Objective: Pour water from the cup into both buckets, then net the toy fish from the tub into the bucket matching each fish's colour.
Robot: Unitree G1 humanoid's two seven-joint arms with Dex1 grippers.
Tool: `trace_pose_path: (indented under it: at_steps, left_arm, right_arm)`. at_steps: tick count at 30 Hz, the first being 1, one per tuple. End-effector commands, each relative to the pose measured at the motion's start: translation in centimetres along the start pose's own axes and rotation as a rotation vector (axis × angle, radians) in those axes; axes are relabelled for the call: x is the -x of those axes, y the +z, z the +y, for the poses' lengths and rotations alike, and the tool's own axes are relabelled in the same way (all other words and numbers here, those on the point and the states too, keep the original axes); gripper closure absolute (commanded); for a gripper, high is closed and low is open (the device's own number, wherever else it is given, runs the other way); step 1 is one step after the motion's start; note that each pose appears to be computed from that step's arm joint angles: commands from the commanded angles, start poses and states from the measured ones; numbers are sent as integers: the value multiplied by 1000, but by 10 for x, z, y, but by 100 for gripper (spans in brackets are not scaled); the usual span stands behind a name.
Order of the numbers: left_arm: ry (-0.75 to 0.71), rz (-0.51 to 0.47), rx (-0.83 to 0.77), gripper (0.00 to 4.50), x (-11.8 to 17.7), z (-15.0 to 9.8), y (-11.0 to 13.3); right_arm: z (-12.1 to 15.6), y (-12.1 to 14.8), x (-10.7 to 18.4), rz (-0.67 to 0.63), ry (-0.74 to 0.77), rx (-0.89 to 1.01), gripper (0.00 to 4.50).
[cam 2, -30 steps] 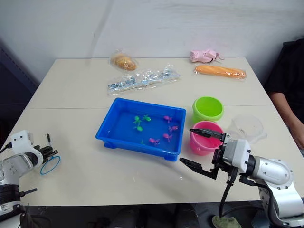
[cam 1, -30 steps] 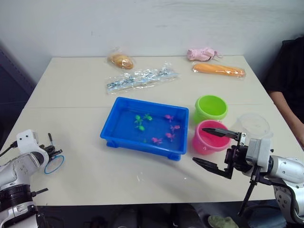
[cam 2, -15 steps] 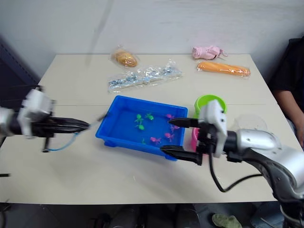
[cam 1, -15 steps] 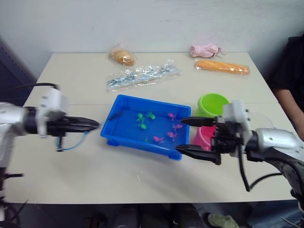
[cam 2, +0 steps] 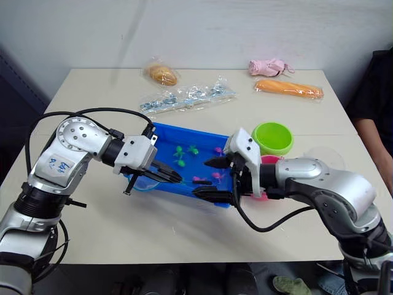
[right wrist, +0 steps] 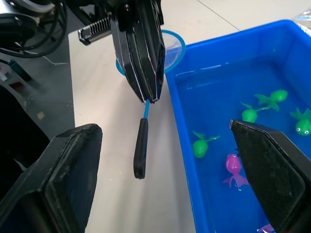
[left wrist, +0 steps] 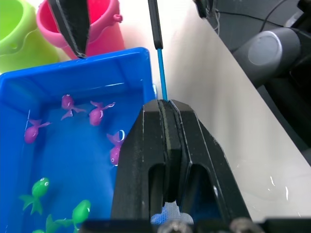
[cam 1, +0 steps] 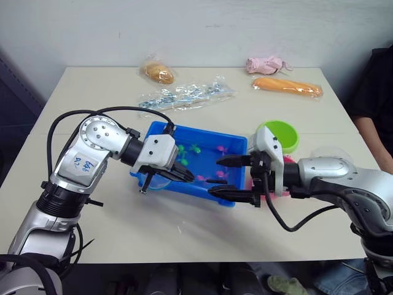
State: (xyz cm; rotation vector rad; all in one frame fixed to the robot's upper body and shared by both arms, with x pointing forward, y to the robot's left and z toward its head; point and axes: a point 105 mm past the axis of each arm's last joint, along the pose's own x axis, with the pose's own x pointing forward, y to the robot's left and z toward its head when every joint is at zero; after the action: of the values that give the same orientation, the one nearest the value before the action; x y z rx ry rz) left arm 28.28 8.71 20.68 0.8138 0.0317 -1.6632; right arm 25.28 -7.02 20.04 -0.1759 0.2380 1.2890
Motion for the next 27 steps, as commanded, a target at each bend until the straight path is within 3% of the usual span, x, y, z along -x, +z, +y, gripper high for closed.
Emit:
trace_pose_path:
  at_steps: [1,6,9,14,17,27]
  left_arm:
    - [34,-16,-16,445,0,6,8]
    - [21,-47,-6,445,-7,4,13]
    - [18,-39,-20,450,-8,4,13]
    - [9,-21,-45,450,-8,5,13]
    - [9,-14,-59,450,-7,6,14]
    - [-14,-8,-55,450,-3,2,7]
  right_arm:
    - [3,3,0,-8,-3,26,0]
    - [6,2,-2,-21,14,8,0]
    - [9,0,-3,-23,30,1,77]
    - [10,-1,-3,-25,38,0,321]
    - [10,-1,-3,-25,36,7,443]
    - [11,0,-1,-33,40,11,443]
